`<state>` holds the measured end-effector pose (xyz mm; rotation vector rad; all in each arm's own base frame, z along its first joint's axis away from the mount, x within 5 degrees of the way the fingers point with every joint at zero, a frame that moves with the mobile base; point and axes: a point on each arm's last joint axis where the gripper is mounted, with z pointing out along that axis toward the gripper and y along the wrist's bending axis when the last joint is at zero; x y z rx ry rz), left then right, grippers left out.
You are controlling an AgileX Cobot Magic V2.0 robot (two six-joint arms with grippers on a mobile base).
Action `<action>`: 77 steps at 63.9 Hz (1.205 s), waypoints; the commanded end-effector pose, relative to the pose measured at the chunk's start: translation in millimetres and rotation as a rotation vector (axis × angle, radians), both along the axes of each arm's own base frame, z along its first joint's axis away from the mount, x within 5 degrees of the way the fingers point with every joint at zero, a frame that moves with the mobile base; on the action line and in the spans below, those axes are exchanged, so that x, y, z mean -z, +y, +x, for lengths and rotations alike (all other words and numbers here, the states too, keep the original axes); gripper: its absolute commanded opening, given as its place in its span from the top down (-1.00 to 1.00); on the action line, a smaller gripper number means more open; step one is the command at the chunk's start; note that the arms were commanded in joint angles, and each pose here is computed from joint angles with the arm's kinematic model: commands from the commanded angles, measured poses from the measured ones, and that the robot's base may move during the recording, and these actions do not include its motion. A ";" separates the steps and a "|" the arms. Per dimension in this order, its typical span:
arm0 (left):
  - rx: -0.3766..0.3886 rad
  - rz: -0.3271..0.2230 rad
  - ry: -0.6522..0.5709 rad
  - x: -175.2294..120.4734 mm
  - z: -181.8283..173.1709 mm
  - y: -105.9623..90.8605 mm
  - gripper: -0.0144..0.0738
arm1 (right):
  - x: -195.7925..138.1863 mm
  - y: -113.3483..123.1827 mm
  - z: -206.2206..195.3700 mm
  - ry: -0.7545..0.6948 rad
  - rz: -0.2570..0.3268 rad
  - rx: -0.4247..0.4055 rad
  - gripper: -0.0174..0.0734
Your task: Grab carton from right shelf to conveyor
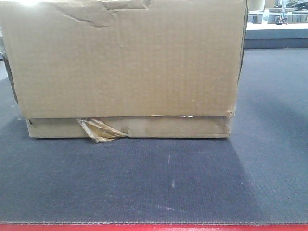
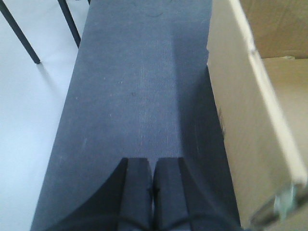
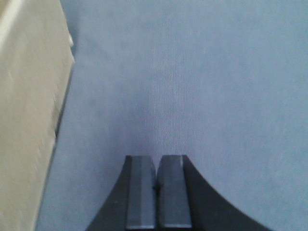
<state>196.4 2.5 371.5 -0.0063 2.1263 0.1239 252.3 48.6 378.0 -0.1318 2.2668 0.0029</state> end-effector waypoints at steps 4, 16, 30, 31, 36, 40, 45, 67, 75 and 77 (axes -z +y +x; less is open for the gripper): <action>0.028 -0.038 -0.106 25.5 -32.9 -1.6 0.67 | 22.6 -6.1 -25.0 -0.079 0.001 -0.029 0.78; 0.047 -0.043 -0.199 60.7 -75.7 -1.3 0.67 | 57.7 -12.6 -66.5 -0.183 0.028 -0.068 0.78; 0.048 -0.047 -0.303 74.1 -112.5 0.3 0.67 | 82.4 -20.7 -112.2 -0.330 0.064 -0.097 0.78; 0.049 -0.047 -0.314 73.4 -114.5 0.4 0.67 | 81.9 -21.7 -117.0 -0.350 0.068 -0.098 0.78; 0.048 -0.048 -0.353 71.5 -123.6 0.9 0.67 | 83.7 -25.2 -132.8 -0.410 0.079 -0.100 0.78; 0.048 -0.049 -0.389 69.0 -130.0 1.2 0.67 | 84.0 -28.1 -145.1 -0.457 0.088 -0.100 0.78; 0.049 -0.049 -0.426 66.7 -136.6 1.5 0.67 | 77.4 -32.5 -163.4 -0.545 0.104 -0.098 0.78; 0.050 -0.050 -0.475 63.9 -145.3 1.8 0.67 | 60.8 -42.7 -206.7 -0.783 0.147 -0.096 0.78; 0.051 -0.050 -0.479 63.5 -145.3 1.8 0.67 | 60.7 -42.8 -207.1 -0.785 0.148 -0.096 0.78; 0.051 -0.050 -0.481 63.4 -145.3 1.7 0.67 | 60.7 -42.8 -207.1 -0.785 0.148 -0.096 0.78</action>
